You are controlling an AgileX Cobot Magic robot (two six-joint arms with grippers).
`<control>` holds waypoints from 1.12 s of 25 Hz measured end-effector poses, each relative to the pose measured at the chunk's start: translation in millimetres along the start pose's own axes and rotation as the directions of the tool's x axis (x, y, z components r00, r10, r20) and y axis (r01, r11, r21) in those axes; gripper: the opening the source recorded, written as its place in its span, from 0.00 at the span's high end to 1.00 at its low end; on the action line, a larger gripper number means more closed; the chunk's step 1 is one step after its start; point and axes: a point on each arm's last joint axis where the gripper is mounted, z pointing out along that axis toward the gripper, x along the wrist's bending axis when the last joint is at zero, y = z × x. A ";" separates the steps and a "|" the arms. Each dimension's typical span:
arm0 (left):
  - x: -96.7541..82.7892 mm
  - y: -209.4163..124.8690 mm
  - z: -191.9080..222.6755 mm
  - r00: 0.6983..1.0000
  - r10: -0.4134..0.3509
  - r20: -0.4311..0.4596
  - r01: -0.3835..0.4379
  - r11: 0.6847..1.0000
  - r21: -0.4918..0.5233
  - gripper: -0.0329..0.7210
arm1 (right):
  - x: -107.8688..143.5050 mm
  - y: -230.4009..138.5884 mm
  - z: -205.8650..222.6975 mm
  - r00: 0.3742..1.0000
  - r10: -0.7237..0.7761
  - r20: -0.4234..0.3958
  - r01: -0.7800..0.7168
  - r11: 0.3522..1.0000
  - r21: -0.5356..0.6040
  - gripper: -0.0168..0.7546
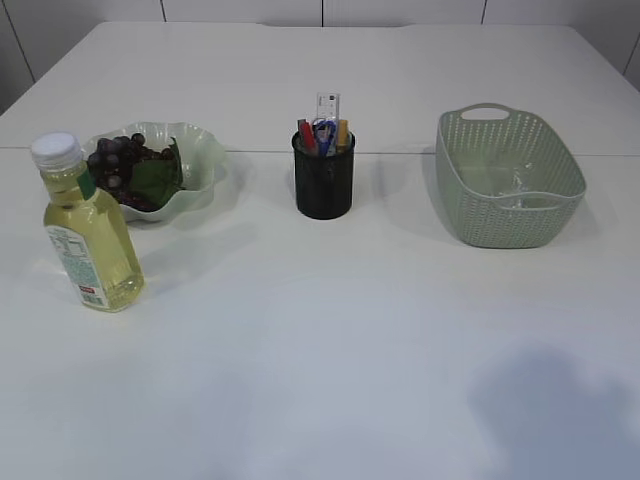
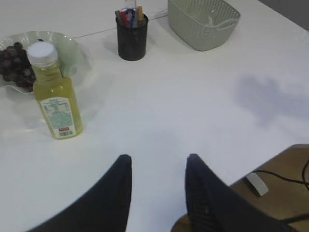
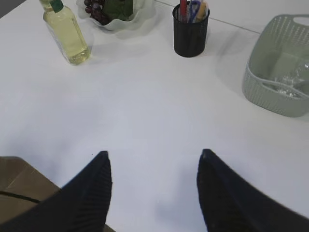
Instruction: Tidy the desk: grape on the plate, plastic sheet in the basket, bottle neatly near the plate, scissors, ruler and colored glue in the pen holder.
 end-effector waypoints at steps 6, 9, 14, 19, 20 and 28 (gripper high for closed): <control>-1.2 -47.5 -8.1 1.000 -0.006 0.029 0.006 1.000 -0.003 0.58 | -8.3 -59.5 -21.7 1.000 -0.019 -0.004 0.019 0.999 -0.049 0.40; -0.3 -69.0 -6.1 0.999 -0.005 0.034 0.005 1.000 0.000 0.58 | -11.0 -83.3 -28.6 1.000 -0.016 -0.012 0.015 0.996 -0.084 0.40; 2.0 -88.9 2.1 1.000 -0.002 0.030 0.002 1.000 0.006 0.58 | -13.9 -107.4 -38.6 1.000 -0.018 -0.024 0.014 0.988 -0.157 0.40; 9.9 -90.3 6.1 0.998 0.038 -0.050 -0.038 0.999 0.007 0.59 | -16.7 -120.4 -39.7 0.999 -0.047 -0.007 0.044 0.981 -0.189 0.40; 10.3 -90.2 6.1 0.998 0.040 -0.054 -0.040 0.999 0.005 0.59 | -17.0 -124.1 -37.2 0.999 -0.048 -0.005 0.047 0.982 -0.184 0.40; 11.1 -89.7 6.1 0.997 0.044 -0.063 -0.044 0.999 0.001 0.59 | -19.1 -142.9 -33.4 0.999 -0.049 -0.001 0.048 0.977 -0.208 0.40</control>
